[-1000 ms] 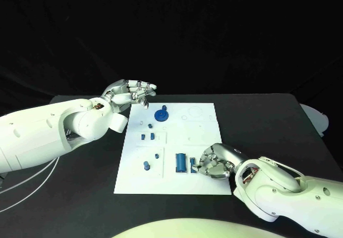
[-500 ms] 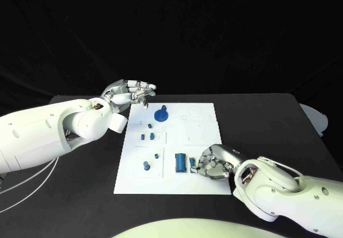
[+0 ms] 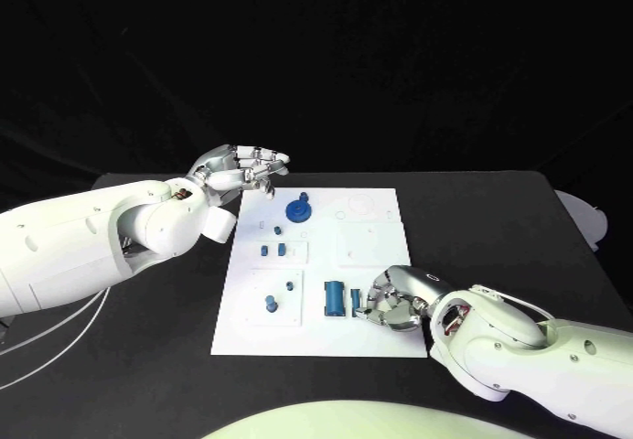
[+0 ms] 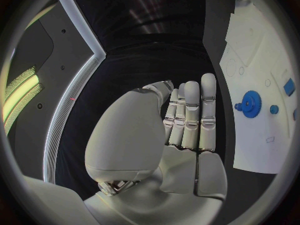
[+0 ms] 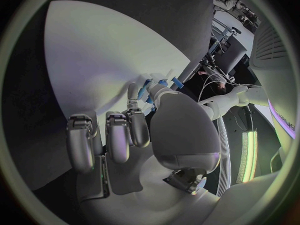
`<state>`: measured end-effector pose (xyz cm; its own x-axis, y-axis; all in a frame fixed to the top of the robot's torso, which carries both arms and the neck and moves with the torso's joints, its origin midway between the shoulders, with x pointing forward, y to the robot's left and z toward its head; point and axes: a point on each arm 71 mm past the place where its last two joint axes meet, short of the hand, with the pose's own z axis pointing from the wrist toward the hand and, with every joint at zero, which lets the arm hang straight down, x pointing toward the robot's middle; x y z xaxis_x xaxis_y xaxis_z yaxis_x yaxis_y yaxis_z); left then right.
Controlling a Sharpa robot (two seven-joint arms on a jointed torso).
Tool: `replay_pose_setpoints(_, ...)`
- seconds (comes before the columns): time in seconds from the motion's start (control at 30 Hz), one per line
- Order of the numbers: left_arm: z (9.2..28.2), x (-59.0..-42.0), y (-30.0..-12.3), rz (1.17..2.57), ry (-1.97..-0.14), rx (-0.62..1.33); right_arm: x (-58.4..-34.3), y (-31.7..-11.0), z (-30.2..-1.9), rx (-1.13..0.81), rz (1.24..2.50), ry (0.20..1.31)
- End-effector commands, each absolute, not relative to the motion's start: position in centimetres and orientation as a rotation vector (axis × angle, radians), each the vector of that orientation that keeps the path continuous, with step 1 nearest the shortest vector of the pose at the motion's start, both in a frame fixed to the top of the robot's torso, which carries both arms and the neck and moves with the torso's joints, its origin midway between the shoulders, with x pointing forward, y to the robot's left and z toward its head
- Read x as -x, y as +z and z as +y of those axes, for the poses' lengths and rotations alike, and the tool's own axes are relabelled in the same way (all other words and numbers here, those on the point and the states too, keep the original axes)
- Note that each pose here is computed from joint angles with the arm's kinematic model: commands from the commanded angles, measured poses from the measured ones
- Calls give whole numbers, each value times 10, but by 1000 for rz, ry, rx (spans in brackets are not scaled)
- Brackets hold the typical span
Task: Assemble the parts on the task board
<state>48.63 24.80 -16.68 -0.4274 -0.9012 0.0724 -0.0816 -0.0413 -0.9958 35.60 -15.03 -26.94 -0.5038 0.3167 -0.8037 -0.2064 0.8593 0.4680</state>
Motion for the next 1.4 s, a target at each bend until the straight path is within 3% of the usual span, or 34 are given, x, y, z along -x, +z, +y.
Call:
replay_pose_setpoints(0.03, 246, -486, -166, 1560, -1565, 1058, -357, -271, -151, -45, 2000, 598)
replay_pose_setpoints(0.33, 246, -486, -166, 1560, -1565, 1058, -357, -265, -152, -77, 1943, 638)
replay_pose_setpoints(0.53, 246, -487, -166, 1557, -1563, 1058, -363, -248, -160, -151, 1851, 772)
replay_pose_setpoints(0.87, 248, -494, -174, 1494, -1564, 1122, -437, -222, -211, -395, 1662, 995)
replay_pose_setpoints(1.17, 257, -514, -195, 1343, -1480, 1224, -504, -225, -244, -806, 1511, 1141)
replay_pose_setpoints(1.4, 262, -529, -208, 1250, -1416, 1275, -532, -230, -245, -945, 1426, 1215)
